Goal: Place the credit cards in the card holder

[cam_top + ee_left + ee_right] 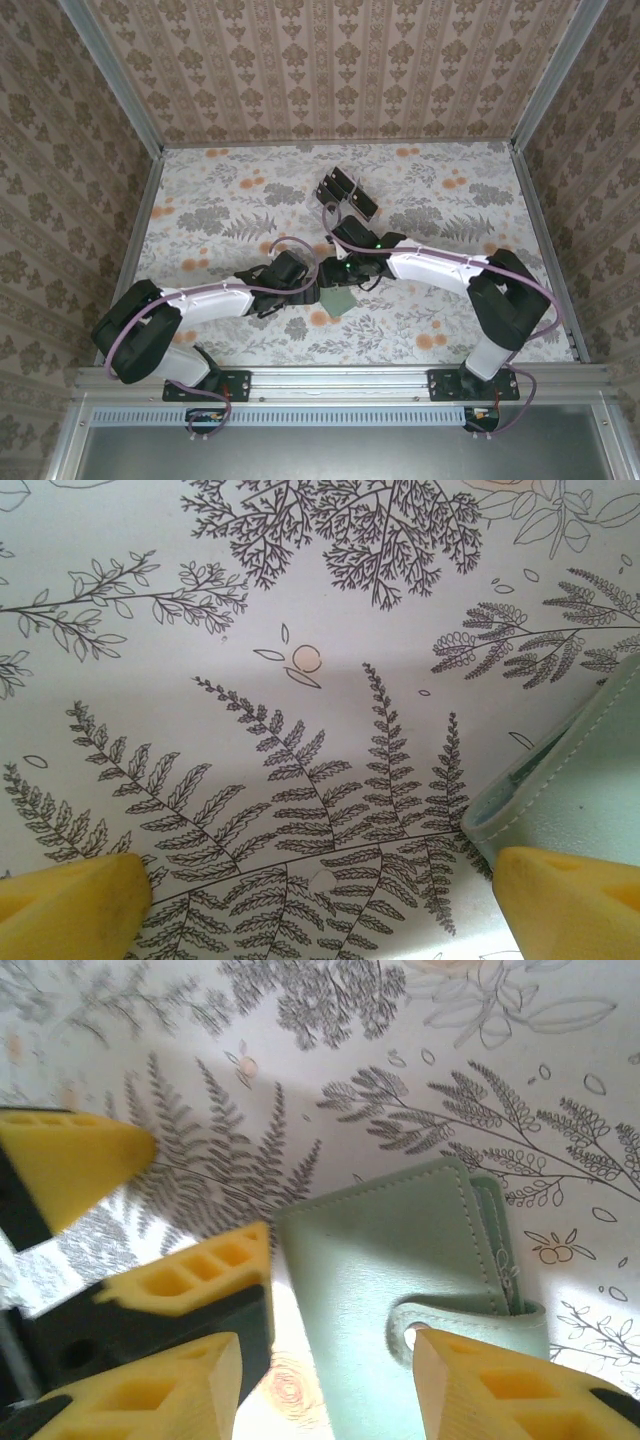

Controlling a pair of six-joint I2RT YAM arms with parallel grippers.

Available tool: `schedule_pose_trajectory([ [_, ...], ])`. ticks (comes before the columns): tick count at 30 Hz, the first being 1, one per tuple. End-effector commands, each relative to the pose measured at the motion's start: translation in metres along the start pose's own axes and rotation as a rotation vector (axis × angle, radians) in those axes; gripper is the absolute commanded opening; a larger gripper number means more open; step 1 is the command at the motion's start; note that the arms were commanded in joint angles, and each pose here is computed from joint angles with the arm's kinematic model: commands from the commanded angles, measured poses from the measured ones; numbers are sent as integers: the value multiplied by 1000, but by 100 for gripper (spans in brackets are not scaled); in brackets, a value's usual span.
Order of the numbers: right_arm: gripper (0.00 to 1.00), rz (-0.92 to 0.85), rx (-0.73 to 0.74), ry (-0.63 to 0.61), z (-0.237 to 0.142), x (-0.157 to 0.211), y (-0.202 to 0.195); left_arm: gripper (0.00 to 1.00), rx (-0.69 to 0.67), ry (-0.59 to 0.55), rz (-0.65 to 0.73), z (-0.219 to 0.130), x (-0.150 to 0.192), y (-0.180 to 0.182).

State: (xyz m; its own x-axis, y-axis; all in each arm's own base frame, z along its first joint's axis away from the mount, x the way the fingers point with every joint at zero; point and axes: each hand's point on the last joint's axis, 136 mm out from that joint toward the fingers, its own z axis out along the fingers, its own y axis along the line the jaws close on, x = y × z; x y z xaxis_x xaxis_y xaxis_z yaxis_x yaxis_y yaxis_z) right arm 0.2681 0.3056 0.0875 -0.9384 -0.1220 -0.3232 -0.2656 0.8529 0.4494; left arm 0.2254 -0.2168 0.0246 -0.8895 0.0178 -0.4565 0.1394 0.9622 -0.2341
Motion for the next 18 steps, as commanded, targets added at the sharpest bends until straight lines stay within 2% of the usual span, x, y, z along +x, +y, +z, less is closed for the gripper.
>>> schedule_pose_trajectory([
  [1,63,15,41,-93,-31,-20,-8,100,-57,4,22,-3,-1,13],
  [2,68,23,48,-120,-40,-24,-12,100,-56,-21,27,-10,-10,12],
  [5,99,50,81,-206,-70,-37,-28,100,-83,-106,39,-37,-45,18],
  [7,100,72,116,-259,-88,-46,-42,100,-105,-169,38,-58,-71,26],
  [10,100,95,221,-404,-137,-63,-71,100,-169,-301,11,-93,-113,51],
  [14,100,194,407,-587,-193,-78,-130,100,-312,-548,-66,-141,-164,110],
  [18,100,220,557,-760,-224,-86,-183,100,-460,-797,-80,-169,-182,167],
])
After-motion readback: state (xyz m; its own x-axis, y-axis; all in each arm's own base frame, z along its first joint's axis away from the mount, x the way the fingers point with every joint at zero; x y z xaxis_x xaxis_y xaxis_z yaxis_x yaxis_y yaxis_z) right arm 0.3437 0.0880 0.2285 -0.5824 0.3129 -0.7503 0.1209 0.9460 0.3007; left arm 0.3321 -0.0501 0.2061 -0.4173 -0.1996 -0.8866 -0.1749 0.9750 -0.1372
